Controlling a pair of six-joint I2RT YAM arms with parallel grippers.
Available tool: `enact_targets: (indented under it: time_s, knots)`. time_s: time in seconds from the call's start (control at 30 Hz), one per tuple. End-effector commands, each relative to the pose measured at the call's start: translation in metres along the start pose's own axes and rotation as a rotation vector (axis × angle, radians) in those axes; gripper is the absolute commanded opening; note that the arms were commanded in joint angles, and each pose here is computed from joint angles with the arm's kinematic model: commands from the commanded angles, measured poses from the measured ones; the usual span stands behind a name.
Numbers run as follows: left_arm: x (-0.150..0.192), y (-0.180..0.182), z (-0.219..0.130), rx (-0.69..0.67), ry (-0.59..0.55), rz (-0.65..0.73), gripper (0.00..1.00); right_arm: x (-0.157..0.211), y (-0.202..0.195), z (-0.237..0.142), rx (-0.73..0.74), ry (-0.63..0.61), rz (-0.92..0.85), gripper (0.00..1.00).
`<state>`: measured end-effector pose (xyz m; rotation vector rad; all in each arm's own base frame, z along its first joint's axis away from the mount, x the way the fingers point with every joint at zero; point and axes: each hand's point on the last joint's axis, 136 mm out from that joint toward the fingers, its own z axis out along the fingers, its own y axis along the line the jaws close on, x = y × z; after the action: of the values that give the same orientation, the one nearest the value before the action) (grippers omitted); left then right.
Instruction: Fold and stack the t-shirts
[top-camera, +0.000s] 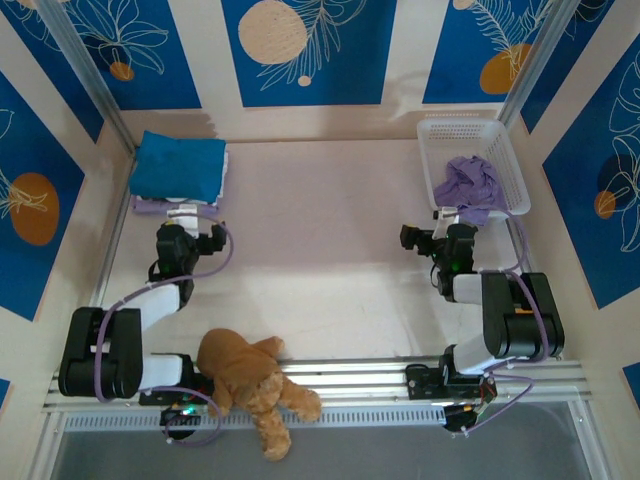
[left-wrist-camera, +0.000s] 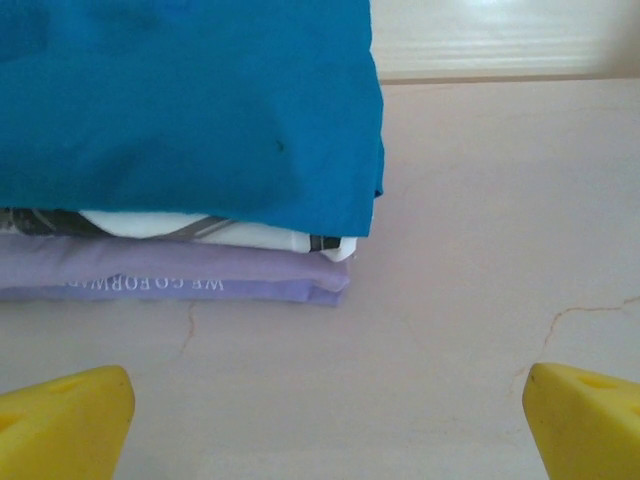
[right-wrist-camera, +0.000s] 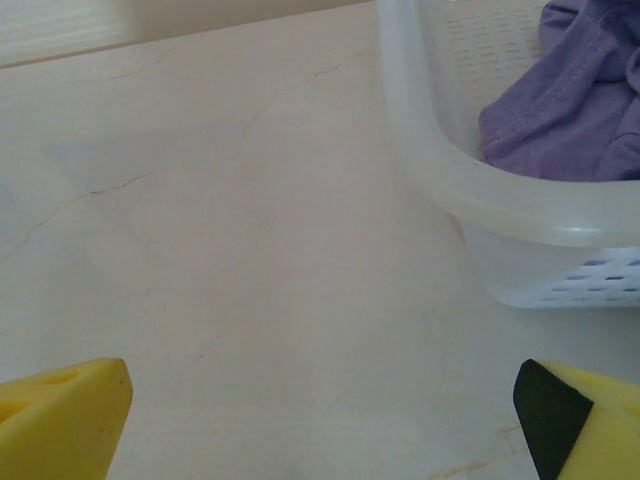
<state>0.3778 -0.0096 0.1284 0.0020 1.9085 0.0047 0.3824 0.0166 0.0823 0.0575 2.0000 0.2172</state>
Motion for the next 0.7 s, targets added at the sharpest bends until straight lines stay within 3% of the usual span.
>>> enact_targets:
  time_s: [0.0,0.1,0.33,0.67]
  knots:
    - [0.01,0.007,-0.003,-0.044,-0.036,0.003,0.99,-0.016,0.007,0.006,-0.03,-0.058,-0.045,0.99]
    - [0.01,-0.006,0.003,0.024,-0.078,0.059,0.99,-0.015,0.008,0.008,-0.02,-0.05,-0.056,0.99]
    - [0.028,0.01,0.021,-0.067,-0.044,0.021,0.99,-0.015,0.008,0.008,-0.013,-0.049,-0.061,0.99]
    - [0.029,0.001,0.027,-0.017,-0.016,0.047,0.99,-0.015,0.008,0.01,-0.01,-0.045,-0.063,0.99]
